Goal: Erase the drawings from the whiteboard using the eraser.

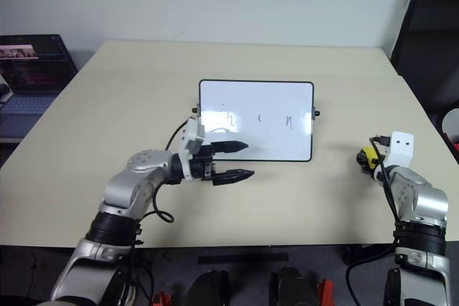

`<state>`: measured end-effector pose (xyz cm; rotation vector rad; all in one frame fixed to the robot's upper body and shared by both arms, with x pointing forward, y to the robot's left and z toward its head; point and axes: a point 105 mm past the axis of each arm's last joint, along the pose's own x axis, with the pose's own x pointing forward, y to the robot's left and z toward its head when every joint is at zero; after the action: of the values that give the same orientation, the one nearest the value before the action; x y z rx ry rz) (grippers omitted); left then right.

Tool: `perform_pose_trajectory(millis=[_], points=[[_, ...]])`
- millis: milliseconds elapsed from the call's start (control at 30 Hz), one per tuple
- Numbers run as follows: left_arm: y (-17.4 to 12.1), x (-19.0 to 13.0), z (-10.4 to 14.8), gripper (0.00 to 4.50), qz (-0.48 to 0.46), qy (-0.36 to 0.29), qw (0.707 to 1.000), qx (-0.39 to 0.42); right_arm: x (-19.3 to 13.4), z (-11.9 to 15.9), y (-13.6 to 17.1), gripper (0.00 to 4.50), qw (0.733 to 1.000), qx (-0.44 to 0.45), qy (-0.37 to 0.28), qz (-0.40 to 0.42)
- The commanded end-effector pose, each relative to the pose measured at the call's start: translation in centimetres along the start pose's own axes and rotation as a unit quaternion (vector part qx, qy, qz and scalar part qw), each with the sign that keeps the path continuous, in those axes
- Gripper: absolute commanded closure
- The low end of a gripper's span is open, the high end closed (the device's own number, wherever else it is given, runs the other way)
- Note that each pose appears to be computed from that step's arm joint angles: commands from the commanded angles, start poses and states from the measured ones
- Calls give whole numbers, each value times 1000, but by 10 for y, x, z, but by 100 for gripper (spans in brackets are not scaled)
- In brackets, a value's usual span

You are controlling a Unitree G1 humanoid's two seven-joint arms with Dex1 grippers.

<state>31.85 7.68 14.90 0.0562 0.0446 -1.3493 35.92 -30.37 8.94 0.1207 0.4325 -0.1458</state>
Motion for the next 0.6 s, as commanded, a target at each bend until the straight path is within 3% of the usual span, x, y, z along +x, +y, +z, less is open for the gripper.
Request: perform_pose_trajectory(millis=[33, 167, 433, 600], points=[[5, -3, 16, 0, 6, -11, 1000, 28, -3, 17, -3, 200, 1000, 5, -30, -5], [5, -3, 16, 0, 4, -11, 1000, 29, -3, 17, -4, 338, 999, 7, -31, -8], [4, 0, 18, 0, -3, -13, 999, 29, -4, 23, -6, 342, 999, 2, -40, -15], [12, 4, 14, 0, 29, -6, 999, 38, -11, 46, 15, 342, 991, -85, -104, 11]])
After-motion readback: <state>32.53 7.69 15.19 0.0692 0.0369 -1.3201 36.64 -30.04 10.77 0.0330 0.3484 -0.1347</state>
